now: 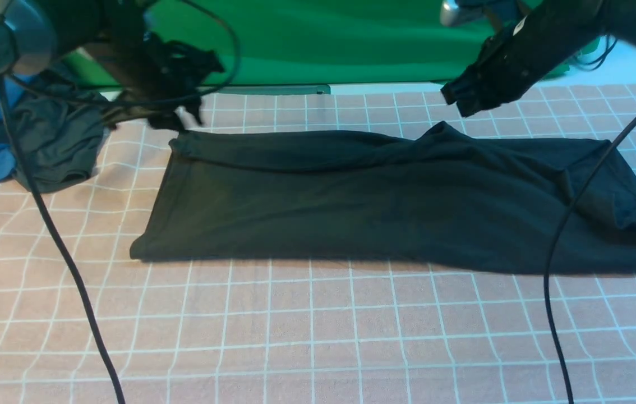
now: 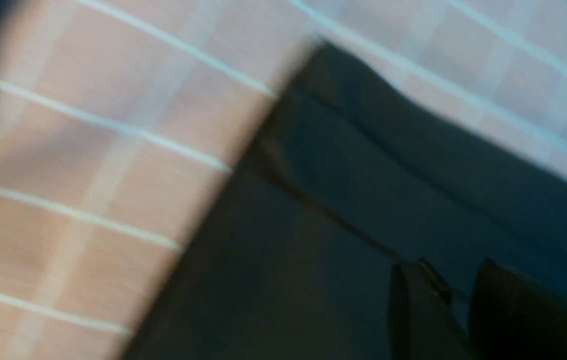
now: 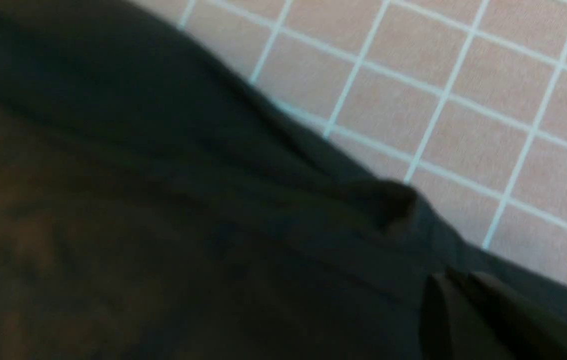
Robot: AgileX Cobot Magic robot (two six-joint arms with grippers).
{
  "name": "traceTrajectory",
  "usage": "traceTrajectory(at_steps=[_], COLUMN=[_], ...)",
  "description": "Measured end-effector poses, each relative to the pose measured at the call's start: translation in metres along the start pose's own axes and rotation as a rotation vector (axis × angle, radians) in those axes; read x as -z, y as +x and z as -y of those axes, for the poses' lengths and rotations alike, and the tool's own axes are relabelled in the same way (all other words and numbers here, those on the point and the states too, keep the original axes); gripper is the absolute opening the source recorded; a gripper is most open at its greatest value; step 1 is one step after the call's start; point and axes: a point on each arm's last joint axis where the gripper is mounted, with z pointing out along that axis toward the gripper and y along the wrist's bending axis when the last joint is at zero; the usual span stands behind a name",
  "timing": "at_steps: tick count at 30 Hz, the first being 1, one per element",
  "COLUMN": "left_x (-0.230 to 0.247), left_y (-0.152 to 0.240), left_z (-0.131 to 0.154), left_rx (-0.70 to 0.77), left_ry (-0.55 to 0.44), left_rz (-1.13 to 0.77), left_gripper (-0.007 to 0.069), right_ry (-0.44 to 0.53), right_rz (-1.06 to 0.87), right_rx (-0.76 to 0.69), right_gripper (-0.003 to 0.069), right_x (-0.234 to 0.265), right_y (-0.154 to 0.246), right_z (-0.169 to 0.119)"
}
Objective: Fold a long-sleeved shirt over a pink coffee tablecloth.
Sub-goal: 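Pull the folded dark garment lengthwise by its ends to straighten it flat on the table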
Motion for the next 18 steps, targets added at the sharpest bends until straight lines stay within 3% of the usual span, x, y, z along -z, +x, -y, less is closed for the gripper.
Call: traceTrajectory(at_steps=[3,9,18], left_x=[-0.006,-0.043,-0.103], left_y=[0.025,0.076,0.082], left_z=[0.039,0.104,0.113], left_rx=[-0.097,-0.224,-0.231], left_ry=[0.095,0.205,0.210], left_rz=[-0.048,-0.063,-0.068], left_gripper=[0.0031,0.0011,0.0011], right_ry=[-0.008,-0.011,-0.011], right_rz=[-0.018,-0.033,-0.033], right_rx=[0.018,0.020,0.022], right_gripper=[0.0038,0.0037,0.0037], right_x=[0.005,0.003,0.003], right_y=[0.001,0.003,0.003], right_z=[-0.001,-0.001,-0.001])
